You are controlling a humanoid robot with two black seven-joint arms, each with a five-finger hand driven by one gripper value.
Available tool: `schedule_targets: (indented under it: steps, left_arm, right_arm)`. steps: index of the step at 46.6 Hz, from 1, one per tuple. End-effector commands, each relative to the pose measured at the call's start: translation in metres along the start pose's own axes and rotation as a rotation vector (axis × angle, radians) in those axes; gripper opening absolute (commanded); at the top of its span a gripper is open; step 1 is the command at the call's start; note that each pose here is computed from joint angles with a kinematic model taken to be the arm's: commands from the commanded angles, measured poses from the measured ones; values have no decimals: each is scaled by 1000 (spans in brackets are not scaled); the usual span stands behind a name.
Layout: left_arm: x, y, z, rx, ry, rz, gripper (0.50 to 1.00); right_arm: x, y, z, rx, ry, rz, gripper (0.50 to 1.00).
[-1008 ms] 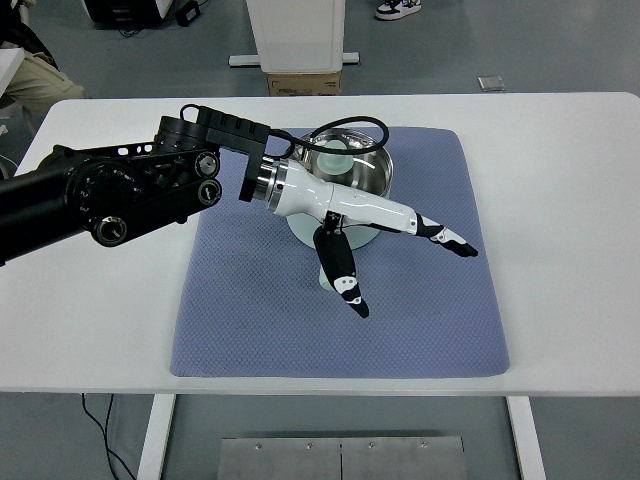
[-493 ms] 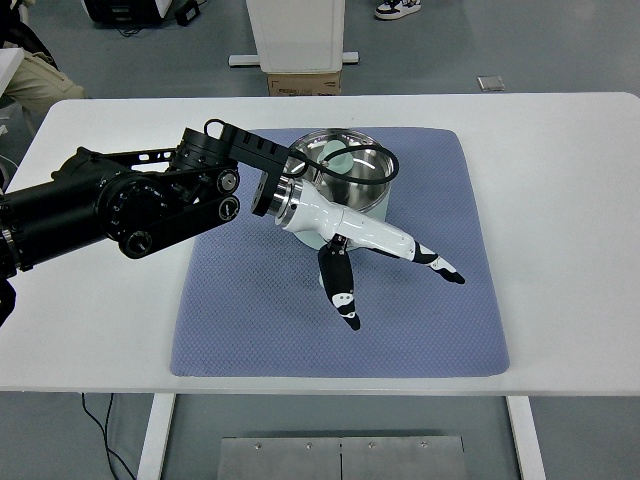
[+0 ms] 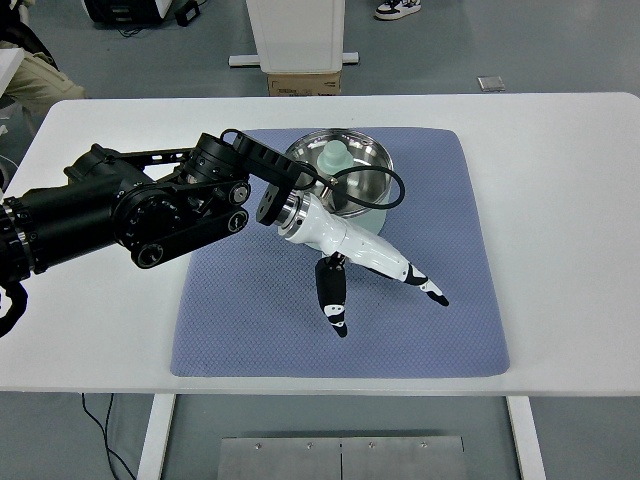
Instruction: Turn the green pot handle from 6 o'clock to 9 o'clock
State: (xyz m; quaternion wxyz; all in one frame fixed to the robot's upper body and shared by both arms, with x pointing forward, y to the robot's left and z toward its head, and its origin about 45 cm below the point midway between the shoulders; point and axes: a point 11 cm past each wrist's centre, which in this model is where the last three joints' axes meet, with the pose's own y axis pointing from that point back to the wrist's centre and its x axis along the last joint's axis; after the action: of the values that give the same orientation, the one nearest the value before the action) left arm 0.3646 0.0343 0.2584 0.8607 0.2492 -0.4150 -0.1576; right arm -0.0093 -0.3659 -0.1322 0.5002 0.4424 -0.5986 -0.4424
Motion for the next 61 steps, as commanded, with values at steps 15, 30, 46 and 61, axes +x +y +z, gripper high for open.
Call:
schedule_targets:
  steps: [15,30,46,61]
  left_arm:
    - [-6,0,-7,57,-76,-57,1000]
    - [2,6,-7,93,-134,-74,1000]
    - [3,11,-10,136,-187,-116,1000]
    - [6,13,-7,145,-216,-139,1000]
  right_arm:
    - [0,0,0,0,1,0,1000]
    - [0,0,0,0,-1,0,1000]
    - [0,0,0,0,-1,0,1000]
    - [0,0,0,0,-1,0,1000]
